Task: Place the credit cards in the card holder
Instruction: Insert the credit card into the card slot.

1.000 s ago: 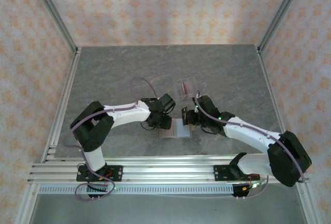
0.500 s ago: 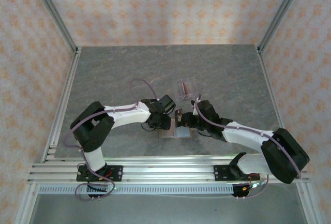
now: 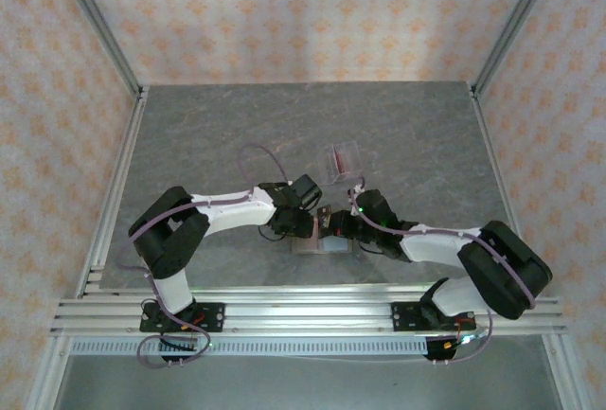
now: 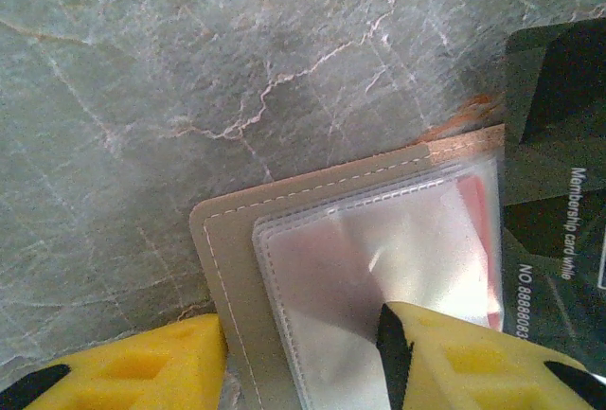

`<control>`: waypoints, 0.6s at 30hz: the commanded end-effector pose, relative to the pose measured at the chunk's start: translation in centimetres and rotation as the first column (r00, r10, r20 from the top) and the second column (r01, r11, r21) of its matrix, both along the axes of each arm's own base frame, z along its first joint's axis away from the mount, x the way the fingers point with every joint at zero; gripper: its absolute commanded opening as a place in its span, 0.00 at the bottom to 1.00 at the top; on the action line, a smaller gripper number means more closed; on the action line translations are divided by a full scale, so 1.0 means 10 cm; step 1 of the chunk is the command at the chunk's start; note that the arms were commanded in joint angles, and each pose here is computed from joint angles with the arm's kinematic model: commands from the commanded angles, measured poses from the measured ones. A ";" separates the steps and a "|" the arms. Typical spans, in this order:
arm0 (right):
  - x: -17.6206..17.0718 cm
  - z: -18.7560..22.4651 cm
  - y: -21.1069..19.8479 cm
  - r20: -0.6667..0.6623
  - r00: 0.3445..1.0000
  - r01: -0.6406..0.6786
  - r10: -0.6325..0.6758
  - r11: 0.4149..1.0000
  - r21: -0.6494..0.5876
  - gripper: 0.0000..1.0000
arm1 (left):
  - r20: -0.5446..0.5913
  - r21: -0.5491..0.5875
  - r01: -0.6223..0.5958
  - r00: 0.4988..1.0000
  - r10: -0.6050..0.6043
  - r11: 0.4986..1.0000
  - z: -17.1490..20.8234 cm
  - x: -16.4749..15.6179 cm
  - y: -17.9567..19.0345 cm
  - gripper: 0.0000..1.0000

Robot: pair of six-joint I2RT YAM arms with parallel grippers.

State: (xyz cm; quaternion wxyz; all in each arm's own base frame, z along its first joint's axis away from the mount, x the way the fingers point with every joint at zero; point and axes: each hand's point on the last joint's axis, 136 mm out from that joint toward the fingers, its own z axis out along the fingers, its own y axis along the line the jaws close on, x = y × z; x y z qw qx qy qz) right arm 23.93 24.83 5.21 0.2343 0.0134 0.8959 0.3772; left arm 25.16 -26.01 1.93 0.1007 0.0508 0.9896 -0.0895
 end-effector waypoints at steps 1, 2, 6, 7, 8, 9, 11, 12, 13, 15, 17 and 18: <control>-0.02 -0.01 0.06 -0.004 1.000 -0.009 0.009 0.999 0.039 0.00 | -0.036 0.072 -0.007 0.999 0.010 0.997 -0.16 -0.15 0.15 0.47; -0.02 -0.02 0.06 -0.006 1.000 -0.008 0.009 0.999 0.043 0.00 | -0.037 0.072 -0.008 0.999 0.010 0.997 -0.16 -0.15 0.15 0.47; -0.03 0.02 0.08 -0.006 1.000 -0.011 0.012 0.998 0.064 0.00 | -0.036 0.076 -0.007 0.999 0.009 0.997 -0.17 -0.15 0.16 0.47; -0.03 0.04 0.08 -0.003 1.000 -0.011 0.011 0.998 0.067 0.00 | -0.036 0.076 -0.005 0.999 0.008 0.997 -0.17 -0.16 0.16 0.47; -0.03 0.06 0.08 0.002 1.000 -0.009 0.009 0.998 0.069 0.00 | -0.037 0.077 -0.008 0.999 0.011 0.997 -0.17 -0.16 0.16 0.47; -0.03 0.07 0.07 0.004 1.000 -0.007 0.007 0.998 0.069 0.00 | -0.037 0.077 -0.006 0.999 0.009 0.997 -0.17 -0.16 0.16 0.47; -0.02 0.09 0.06 0.010 1.000 -0.007 0.006 0.998 0.061 0.00 | -0.039 0.075 -0.007 0.999 0.010 0.997 -0.17 -0.17 0.16 0.46; -0.02 0.10 0.06 0.011 1.000 -0.007 0.007 0.998 0.059 0.00 | -0.039 0.074 -0.008 0.999 0.011 0.997 -0.17 -0.17 0.16 0.46; -0.02 0.09 0.06 0.011 1.000 -0.008 0.007 0.998 0.055 0.00 | -0.038 0.074 -0.009 0.999 0.012 0.997 -0.17 -0.17 0.16 0.46; -0.01 0.08 0.07 0.009 1.000 -0.009 0.008 0.998 0.055 0.00 | -0.037 0.074 -0.009 0.999 0.012 0.997 -0.16 -0.18 0.16 0.45; -0.01 0.07 0.08 0.005 1.000 -0.008 0.008 0.998 0.059 0.00 | -0.037 0.076 -0.009 0.999 0.011 0.997 -0.16 -0.18 0.16 0.44; -0.01 0.06 0.09 0.003 1.000 -0.009 0.009 0.998 0.061 0.00 | -0.038 0.076 -0.010 0.999 0.013 0.997 -0.16 -0.18 0.16 0.44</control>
